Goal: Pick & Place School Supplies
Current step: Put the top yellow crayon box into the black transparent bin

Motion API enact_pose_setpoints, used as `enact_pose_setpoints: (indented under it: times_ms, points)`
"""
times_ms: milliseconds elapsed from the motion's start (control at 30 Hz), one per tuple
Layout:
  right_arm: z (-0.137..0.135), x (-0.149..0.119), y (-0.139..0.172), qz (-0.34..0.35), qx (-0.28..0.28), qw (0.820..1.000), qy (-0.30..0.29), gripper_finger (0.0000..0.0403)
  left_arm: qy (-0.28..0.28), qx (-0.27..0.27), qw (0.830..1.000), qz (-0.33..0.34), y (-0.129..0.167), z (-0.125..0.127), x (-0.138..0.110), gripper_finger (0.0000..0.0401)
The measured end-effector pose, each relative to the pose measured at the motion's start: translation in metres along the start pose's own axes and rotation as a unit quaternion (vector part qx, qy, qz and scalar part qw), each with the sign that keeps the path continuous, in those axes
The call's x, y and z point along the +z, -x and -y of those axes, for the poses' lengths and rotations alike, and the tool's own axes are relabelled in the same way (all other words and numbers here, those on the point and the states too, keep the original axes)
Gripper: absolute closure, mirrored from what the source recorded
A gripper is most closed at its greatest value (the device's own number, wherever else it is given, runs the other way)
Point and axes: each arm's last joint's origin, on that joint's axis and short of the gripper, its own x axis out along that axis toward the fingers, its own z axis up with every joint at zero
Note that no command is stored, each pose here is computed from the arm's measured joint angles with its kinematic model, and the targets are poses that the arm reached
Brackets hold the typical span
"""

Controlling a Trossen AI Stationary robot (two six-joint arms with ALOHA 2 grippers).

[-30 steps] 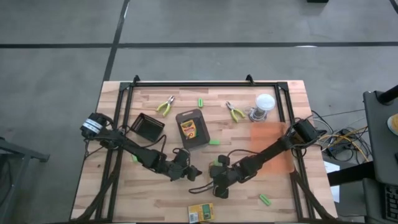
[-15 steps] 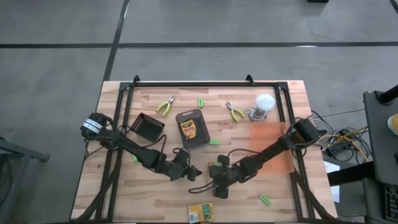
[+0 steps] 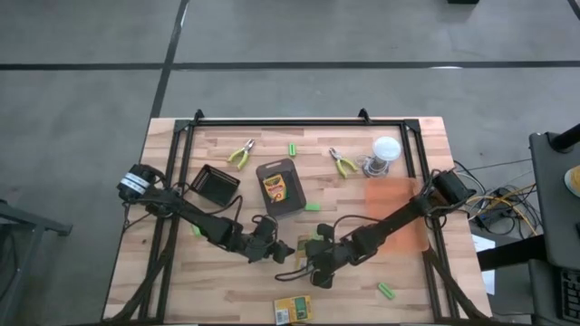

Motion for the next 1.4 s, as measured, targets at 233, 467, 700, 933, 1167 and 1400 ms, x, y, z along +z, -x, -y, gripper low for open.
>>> enact_pose_setpoints:
  times_ms: [233, 467, 700, 933, 1167, 1400]
  points:
    - [-0.003, 0.003, 0.002, 0.019, 0.004, 1.0, 0.006, 0.0346, 0.001, 0.001, 1.0, 0.001, 0.0, 0.0, 0.001, 0.0195]
    - [-0.004, 0.005, 0.002, 0.028, 0.01, 0.999, 0.012, 0.0346, 0.002, 0.001, 1.0, 0.003, -0.001, 0.0, 0.002, 0.0195]
    - [-0.005, 0.006, 0.002, 0.036, 0.015, 0.999, 0.018, 0.0346, 0.003, -0.002, 1.0, 0.004, -0.001, 0.0, 0.003, 0.0195]
    - [-0.005, 0.007, 0.002, 0.038, 0.016, 0.999, 0.021, 0.0346, -0.014, -0.017, 1.0, 0.008, -0.002, 0.011, 0.005, 0.0195]
    - [-0.005, 0.007, 0.002, 0.044, 0.006, 0.999, 0.021, 0.0346, -0.038, -0.029, 0.999, 0.011, -0.003, 0.02, 0.006, 0.0195]
    - [-0.005, 0.007, 0.001, 0.044, 0.005, 0.999, 0.021, 0.0346, -0.038, -0.025, 0.999, 0.011, -0.003, 0.017, 0.006, 0.0195]
